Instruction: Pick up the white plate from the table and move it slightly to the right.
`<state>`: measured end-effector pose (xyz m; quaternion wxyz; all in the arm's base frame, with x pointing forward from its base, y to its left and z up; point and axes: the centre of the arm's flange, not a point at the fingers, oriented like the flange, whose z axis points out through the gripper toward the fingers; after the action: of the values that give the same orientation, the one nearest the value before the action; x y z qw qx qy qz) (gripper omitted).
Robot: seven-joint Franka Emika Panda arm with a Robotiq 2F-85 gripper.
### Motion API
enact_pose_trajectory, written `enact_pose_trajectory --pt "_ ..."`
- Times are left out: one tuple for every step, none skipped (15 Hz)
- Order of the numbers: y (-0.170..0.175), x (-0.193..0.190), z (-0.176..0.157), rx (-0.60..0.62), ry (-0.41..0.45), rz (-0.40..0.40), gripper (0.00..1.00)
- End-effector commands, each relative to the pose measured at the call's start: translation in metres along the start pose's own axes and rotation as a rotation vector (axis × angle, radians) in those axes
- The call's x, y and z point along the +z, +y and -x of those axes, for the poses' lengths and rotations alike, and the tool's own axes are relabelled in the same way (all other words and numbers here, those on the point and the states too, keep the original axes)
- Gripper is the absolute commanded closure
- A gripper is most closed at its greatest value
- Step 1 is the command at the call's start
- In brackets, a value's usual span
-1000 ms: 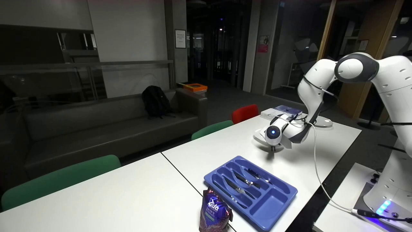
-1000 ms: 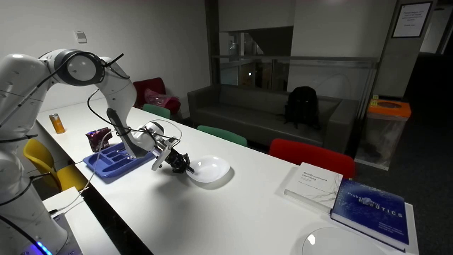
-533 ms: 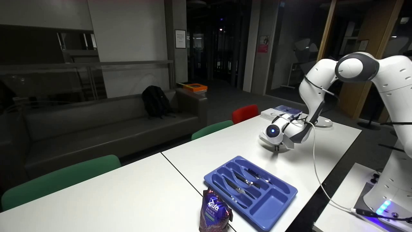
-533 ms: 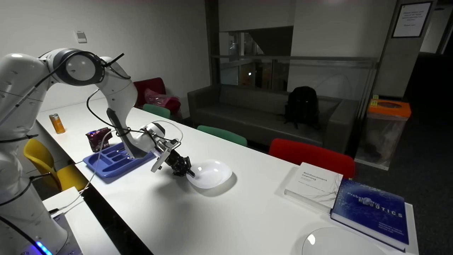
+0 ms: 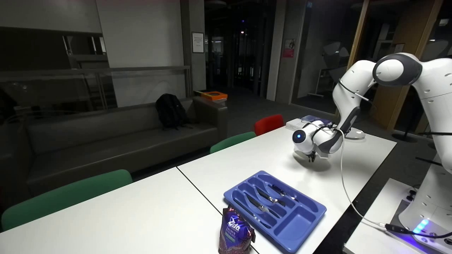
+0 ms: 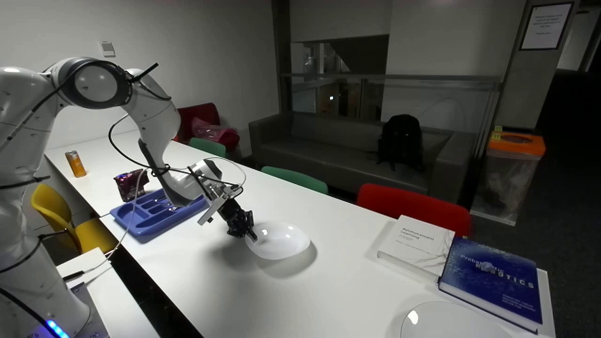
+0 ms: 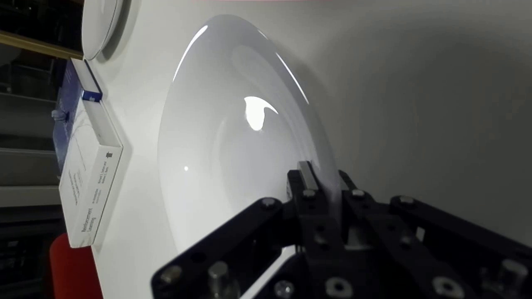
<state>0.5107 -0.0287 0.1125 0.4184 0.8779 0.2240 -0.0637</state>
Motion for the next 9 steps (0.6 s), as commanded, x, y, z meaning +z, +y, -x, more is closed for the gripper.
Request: enact_pose_trajectory --pt "0.030 -0.018 0.035 0.037 -0.037 0.006 0.98" --pt "0.032 -0.019 0.041 0.059 -0.043 0.009 0.98" --pt "0.035 -0.021 0.048 0.082 -0.052 0.013 0.98" --pt "0.037 -0.023 0.053 0.097 -0.055 0.016 0.98" --pt "0.039 -0.024 0.059 0.111 -0.062 0.018 0.98" --pt "0.040 -0.027 0.065 0.122 -0.068 0.022 0.98" --pt "0.041 -0.030 0.072 0.134 -0.076 0.025 0.98" --pt "0.041 -0.032 0.079 0.145 -0.086 0.030 0.98" --pt "0.040 -0.034 0.086 0.157 -0.099 0.034 0.98"
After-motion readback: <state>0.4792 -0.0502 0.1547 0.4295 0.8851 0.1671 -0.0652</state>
